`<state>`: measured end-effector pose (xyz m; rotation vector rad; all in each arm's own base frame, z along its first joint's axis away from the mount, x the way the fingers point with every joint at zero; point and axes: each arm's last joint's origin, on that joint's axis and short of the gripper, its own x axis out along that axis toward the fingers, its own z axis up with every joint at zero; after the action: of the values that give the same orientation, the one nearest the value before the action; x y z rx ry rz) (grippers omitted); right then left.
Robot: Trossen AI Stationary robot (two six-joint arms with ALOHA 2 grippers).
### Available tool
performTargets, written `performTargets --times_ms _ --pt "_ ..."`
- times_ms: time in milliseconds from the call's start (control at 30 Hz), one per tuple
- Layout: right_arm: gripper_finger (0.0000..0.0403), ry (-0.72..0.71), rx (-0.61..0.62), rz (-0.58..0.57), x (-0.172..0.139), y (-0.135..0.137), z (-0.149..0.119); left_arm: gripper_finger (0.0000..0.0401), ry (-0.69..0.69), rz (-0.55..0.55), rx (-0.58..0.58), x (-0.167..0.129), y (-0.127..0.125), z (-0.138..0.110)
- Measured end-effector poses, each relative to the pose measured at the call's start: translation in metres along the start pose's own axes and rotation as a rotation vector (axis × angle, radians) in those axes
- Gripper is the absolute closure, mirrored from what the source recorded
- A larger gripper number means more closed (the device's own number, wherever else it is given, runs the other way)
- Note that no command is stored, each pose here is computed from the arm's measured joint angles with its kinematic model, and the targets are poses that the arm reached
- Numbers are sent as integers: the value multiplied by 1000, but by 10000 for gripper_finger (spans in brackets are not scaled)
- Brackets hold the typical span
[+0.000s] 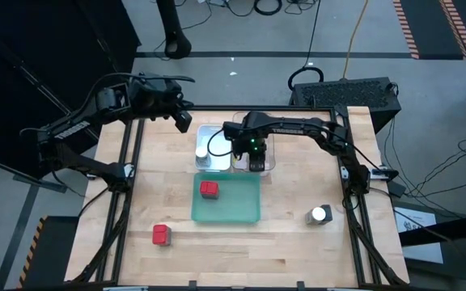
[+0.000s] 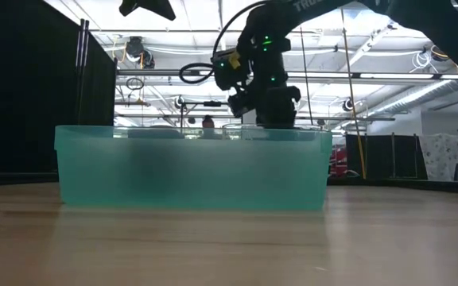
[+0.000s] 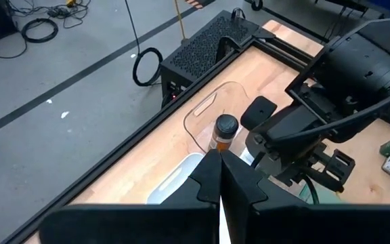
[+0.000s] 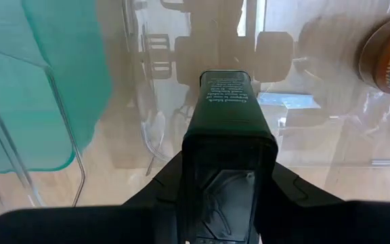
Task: Sort spices by type
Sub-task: Put the left black spice can into the transparent bin
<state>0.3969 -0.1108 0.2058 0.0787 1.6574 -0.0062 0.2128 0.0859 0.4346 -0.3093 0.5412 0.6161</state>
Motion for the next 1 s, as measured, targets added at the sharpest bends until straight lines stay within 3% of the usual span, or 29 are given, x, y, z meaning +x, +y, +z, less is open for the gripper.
performTargets --times_ms 500,767,1000 --pt "306 -20 -4 -6 2 -1 3 395 62 48 13 0 3 -7" --pt "244 -18 0 -6 2 0 3 395 62 48 12 0 3 -7" --pt "232 -14 23 -5 0 0 2 395 61 48 11 0 3 -7"
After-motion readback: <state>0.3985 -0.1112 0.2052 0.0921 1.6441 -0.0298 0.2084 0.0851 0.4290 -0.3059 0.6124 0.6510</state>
